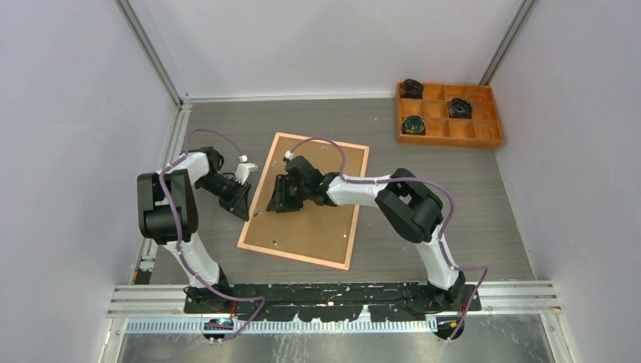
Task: Put the photo into the frame
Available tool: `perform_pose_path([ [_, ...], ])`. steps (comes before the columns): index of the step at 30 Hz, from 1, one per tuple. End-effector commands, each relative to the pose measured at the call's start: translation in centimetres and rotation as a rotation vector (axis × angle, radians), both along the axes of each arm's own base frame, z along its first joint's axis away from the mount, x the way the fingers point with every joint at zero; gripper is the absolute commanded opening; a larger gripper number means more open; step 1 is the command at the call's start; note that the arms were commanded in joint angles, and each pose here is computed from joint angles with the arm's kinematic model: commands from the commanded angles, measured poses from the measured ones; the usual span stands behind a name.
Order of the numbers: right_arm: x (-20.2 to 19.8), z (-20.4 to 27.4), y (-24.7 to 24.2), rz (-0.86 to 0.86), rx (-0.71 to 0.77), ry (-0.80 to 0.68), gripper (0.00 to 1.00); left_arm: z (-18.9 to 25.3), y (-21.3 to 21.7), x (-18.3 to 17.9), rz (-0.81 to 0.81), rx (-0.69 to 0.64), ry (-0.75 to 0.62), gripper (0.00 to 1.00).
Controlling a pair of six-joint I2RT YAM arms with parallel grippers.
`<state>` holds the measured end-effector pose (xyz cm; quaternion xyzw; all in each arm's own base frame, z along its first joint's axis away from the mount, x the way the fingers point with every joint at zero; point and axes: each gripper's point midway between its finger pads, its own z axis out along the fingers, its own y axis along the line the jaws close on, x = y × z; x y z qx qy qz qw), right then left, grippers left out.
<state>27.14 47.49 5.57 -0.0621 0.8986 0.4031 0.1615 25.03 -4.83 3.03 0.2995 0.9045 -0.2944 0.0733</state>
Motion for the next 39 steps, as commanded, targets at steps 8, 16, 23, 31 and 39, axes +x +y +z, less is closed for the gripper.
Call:
perform_pose_path([
  [8, 5.1, 5.8, -10.8, -0.3, -0.019, -0.116, 0.77, 0.2, -0.5, 1.2, -0.051, -0.07, -0.03, 0.16],
  [16, 5.4, 3.7, -28.8, -0.638, -0.177, -0.041, 0.95, 1.8, -2.6, -0.3, -0.173, -0.161, -0.065, 0.19],
  [23, 6.5, 0.4, -28.1, -0.6, -0.143, 0.058, 0.98, 1.4, -3.0, -0.3, -0.22, -0.133, -0.063, 0.19],
  [31, 10.2, 0.6, -27.4, -0.606, -0.114, 0.047, 0.98, 1.3, -5.5, 1.0, -0.279, -0.125, -0.079, 0.19],
  [39, 12.1, 3.3, -29.4, -0.677, -0.153, -0.016, 0.96, 2.5, -5.5, 2.2, -0.279, -0.123, -0.102, 0.2],
])
